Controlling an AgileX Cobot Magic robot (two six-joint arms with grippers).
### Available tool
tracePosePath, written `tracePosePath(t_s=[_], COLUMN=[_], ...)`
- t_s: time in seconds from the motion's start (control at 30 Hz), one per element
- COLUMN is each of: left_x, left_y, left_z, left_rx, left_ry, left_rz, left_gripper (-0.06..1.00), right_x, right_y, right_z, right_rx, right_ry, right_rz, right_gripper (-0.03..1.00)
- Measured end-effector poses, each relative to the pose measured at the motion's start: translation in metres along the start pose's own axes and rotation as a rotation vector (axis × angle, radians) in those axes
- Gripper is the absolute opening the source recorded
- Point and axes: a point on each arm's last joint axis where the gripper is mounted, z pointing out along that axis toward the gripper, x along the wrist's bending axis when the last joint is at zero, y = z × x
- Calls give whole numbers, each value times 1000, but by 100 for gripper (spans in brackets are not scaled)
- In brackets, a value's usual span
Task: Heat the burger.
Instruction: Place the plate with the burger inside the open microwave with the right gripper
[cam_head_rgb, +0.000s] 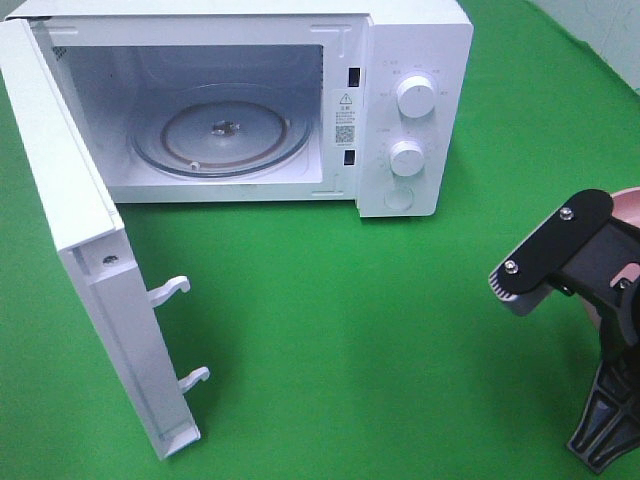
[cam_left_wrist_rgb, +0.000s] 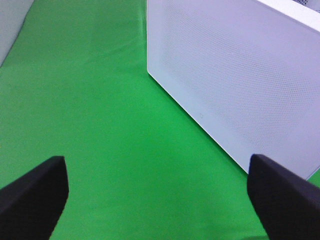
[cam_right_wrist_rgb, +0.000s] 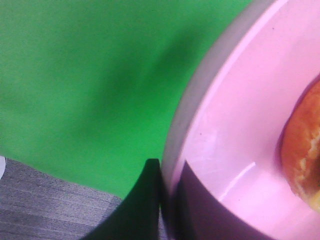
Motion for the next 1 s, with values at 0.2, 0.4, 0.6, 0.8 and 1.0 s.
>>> tracePosePath(t_s=[0.2, 0.4, 0.6, 0.8, 1.0], left_x=[0, 0, 0, 0, 0], left_y=[0, 0, 0, 0, 0], left_z=[0, 0, 0, 0, 0], left_rx=[0, 0, 0, 0, 0], left_ry=[0, 0, 0, 0, 0], left_rz=[0, 0, 0, 0, 0], left_gripper=[89, 89, 89, 89, 89], right_x=[12, 26, 28, 29, 32], right_y=[-5, -7, -8, -5, 2], right_z=[-8, -17, -18, -18, -19], right_rx=[-16, -64, -75, -105, -190], right_ry=[-16, -15, -14, -13, -5], right_rz=[-101, -204, -283, -352, -435], right_gripper=[3, 3, 3, 3, 3])
